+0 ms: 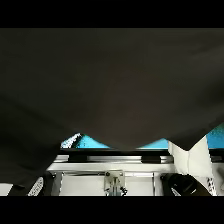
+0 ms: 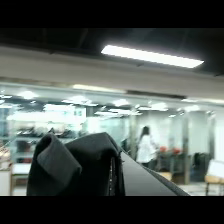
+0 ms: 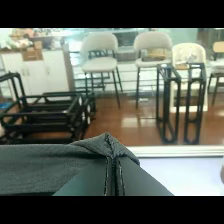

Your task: Fold the shirts.

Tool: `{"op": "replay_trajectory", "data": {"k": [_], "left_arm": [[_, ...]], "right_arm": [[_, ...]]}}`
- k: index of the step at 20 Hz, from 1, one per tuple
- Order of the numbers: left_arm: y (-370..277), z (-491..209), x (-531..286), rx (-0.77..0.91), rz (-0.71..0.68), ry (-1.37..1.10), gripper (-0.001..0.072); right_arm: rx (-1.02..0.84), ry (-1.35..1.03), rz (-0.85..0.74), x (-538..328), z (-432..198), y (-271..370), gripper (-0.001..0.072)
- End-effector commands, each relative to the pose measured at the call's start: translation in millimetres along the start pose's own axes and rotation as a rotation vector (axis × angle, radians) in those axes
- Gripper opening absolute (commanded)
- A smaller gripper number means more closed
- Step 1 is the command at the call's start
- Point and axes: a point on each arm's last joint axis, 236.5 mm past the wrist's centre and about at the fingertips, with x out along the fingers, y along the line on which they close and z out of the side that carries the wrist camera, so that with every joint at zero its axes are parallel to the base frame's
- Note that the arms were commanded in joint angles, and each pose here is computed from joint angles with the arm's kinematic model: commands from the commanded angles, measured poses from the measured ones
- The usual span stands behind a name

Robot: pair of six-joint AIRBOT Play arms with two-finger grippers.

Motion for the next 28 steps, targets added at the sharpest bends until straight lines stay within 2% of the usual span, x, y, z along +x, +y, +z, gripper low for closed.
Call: {"op": "replay_trajectory", "data": {"k": [1, 6, 9, 11, 14, 19, 22, 26, 27, 28], "left_arm": [[31.7, -35.8, 16.0, 0.031, 0.098, 0.115, 0.0027], [76.8, -169.0, 59.2, 0.050, 0.137, 0.498, 0.0028], [109.9, -277.7, 64.8, 0.038, 0.165, 0.811, 0.0027], [126.4, -342.5, 70.3, 0.033, 0.152, 0.957, 0.0027], [152.9, -444.0, 77.0, -0.025, 0.163, 1.130, 0.0028], [168.0, -588.3, 65.7, -0.175, 0.154, 1.332, 0.0028], [157.7, -652.8, 47.1, -0.305, 0.148, 1.437, 0.0029], [114.5, -714.1, -7.0, -0.499, 0.099, 1.685, 0.0030], [103.8, -719.5, -23.7, -0.526, 0.073, 1.760, 0.0037], [94.9, -719.0, -41.7, -0.550, 0.045, 1.842, 0.0142]], "right_arm": [[-0.077, 0.137, -0.065, 43.8, -35.3, 8.8, 0.0078], [-0.260, 0.426, -0.202, 136.3, -130.8, 27.4, 0.0079], [-0.266, 0.614, -0.217, 195.4, -212.9, 38.2, 0.0079], [-0.214, 0.750, -0.194, 233.0, -279.7, 40.9, 0.0079], [-0.117, 0.804, -0.141, 295.5, -357.0, 39.4, 0.0079], [0.128, 0.710, -0.103, 361.7, -407.7, 33.1, 0.0079], [0.255, 0.791, -0.101, 369.1, -460.0, 42.7, 0.0079], [0.379, 1.060, -0.102, 337.6, -541.0, 64.8, 0.0080], [0.382, 1.093, -0.101, 331.0, -544.3, 66.4, 0.0120], [0.357, 1.113, -0.090, 325.4, -539.8, 63.4, 0.0291]]}}
